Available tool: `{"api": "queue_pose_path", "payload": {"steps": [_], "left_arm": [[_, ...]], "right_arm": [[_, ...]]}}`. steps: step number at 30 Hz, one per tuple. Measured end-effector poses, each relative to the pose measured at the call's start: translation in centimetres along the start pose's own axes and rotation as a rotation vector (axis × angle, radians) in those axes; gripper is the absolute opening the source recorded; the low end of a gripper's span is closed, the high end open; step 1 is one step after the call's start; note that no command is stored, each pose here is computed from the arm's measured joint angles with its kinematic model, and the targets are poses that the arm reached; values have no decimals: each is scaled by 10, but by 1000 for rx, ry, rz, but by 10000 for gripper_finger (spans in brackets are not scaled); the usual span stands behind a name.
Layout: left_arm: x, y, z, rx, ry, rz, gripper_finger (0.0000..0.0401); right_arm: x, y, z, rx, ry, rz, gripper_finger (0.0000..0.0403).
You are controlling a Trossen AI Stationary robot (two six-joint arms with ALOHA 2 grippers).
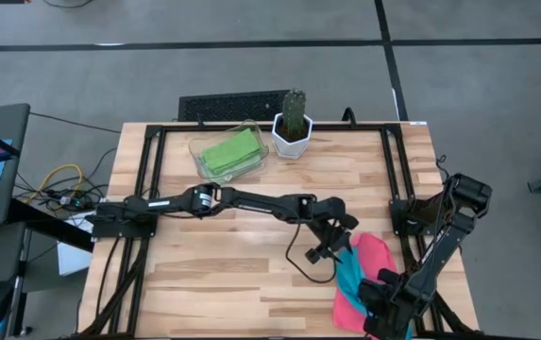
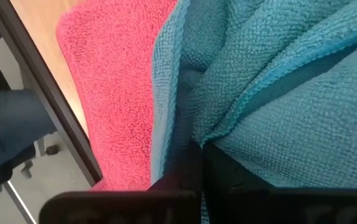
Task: Fold microfiber towels
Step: Fold the blue microfiber towel
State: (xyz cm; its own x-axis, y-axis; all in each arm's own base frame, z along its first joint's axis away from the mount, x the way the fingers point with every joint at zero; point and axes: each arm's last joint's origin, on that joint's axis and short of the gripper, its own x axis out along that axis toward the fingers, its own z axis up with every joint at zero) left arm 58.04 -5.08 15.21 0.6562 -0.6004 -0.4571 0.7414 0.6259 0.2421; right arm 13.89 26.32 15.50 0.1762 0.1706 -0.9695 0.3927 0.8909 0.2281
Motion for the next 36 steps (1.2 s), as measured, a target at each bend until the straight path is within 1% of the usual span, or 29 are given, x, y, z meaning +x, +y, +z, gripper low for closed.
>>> {"api": "queue_pose_path", "payload": {"steps": [3, 7, 11, 13, 15, 17, 18, 20, 22, 24, 26, 27, 28, 30, 31, 32, 34, 36], "left_arm": [[9, -3, -6, 34, 43, 37, 188], [12, -4, -3, 80, 85, 111, 188], [12, -5, -4, 77, 94, 114, 188], [11, -5, -5, 58, 114, 117, 188], [10, -8, -9, -23, 172, 106, 188], [7, -15, -14, -165, 243, 37, 188], [3, -19, -15, -237, 268, -23, 188], [-14, -28, -14, -386, 318, -187, 187], [-37, -38, -3, -525, 377, -336, 183], [-67, -51, 16, -634, 474, -451, 174], [-93, -66, 32, -720, 592, -552, 162], [-101, -75, 39, -754, 647, -596, 154], [-103, -82, 45, -766, 670, -618, 147], [-107, -95, 60, -805, 687, -598, 132], [-116, -106, 71, -812, 705, -609, 127], [-127, -115, 85, -791, 704, -611, 122], [-164, -134, 120, -751, 690, -573, 114], [-198, -157, 146, -773, 696, -523, 107]], "right_arm": [[0, 0, 0, -21, 0, 0, 22], [0, 0, 3, -42, -1, 3, 19], [0, 3, 13, -66, 27, 28, 22], [-5, 7, 21, -113, 31, 43, 21], [-13, 12, 32, -168, 20, 54, 17], [-24, 15, 44, -214, 5, 49, 16], [-30, 17, 52, -234, -6, 46, 16], [-41, 19, 66, -275, -30, 13, 19], [-51, 18, 80, -323, -55, -30, 21], [-59, 17, 97, -359, -99, -58, 21], [-64, 11, 117, -365, -162, -109, 19], [-66, 7, 129, -366, -200, -135, 18], [-67, 2, 141, -366, -237, -154, 17], [-69, -4, 167, -388, -301, -141, 18], [-70, -7, 182, -407, -337, -119, 20], [-72, -9, 195, -432, -382, -82, 23], [-78, -6, 216, -527, -481, 17, 29], [-83, -1, 226, -652, -551, 103, 30]]}}
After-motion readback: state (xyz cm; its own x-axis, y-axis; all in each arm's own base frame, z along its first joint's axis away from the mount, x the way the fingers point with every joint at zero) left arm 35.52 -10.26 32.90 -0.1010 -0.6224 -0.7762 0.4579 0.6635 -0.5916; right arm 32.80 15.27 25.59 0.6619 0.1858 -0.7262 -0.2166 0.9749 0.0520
